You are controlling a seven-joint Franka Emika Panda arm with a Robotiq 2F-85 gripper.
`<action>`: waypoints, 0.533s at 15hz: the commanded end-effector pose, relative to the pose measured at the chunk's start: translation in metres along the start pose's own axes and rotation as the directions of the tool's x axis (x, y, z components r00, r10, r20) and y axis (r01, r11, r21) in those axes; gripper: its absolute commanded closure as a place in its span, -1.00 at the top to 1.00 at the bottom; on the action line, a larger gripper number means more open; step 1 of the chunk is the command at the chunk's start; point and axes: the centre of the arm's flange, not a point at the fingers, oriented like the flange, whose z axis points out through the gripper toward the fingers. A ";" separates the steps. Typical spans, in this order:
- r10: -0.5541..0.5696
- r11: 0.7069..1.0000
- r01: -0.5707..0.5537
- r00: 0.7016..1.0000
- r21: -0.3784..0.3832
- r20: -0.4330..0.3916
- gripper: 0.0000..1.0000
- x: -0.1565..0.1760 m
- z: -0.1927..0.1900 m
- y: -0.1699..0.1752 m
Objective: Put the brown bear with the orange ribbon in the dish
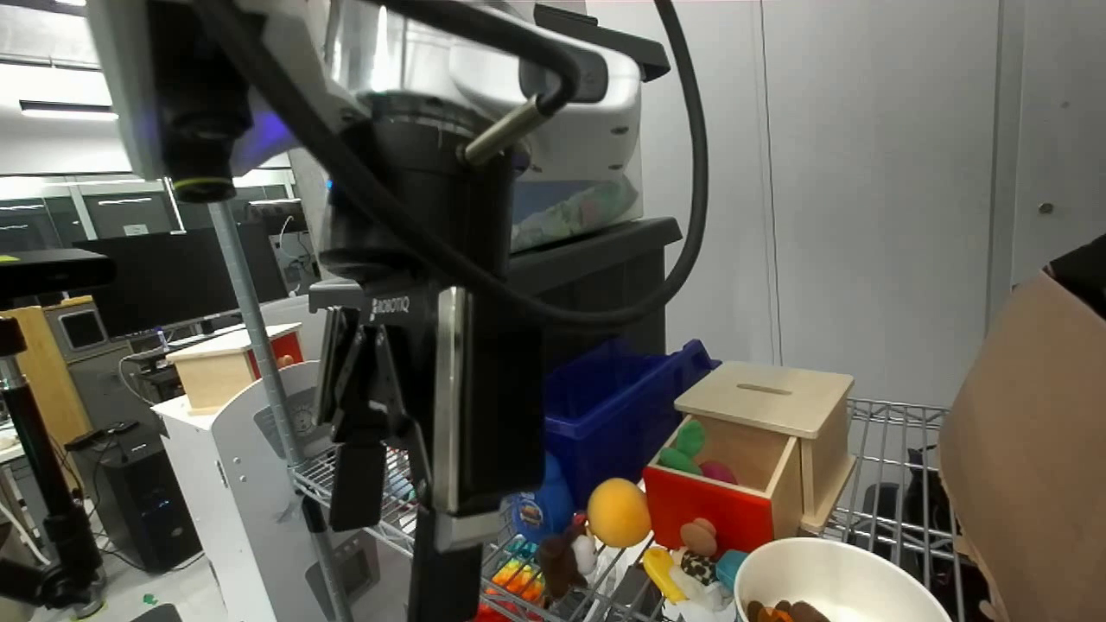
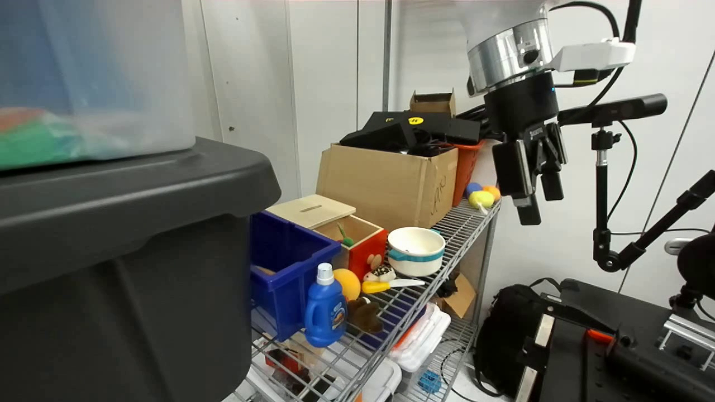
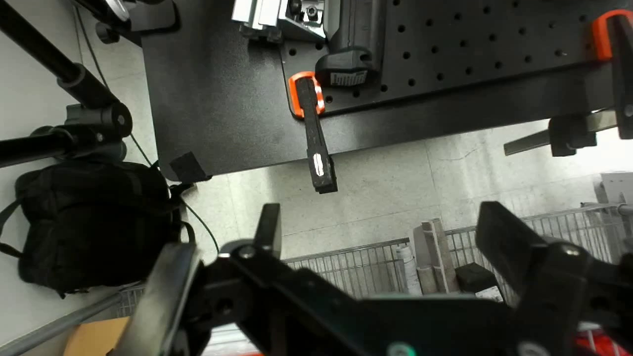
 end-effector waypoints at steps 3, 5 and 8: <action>0.005 1.000 -0.005 1.000 -0.009 -0.009 1.00 -0.021 -0.002 0.007; 0.009 1.000 -0.009 1.000 -0.005 -0.010 1.00 -0.025 0.000 0.010; 0.017 1.000 -0.017 1.000 -0.001 -0.008 1.00 -0.030 0.001 0.014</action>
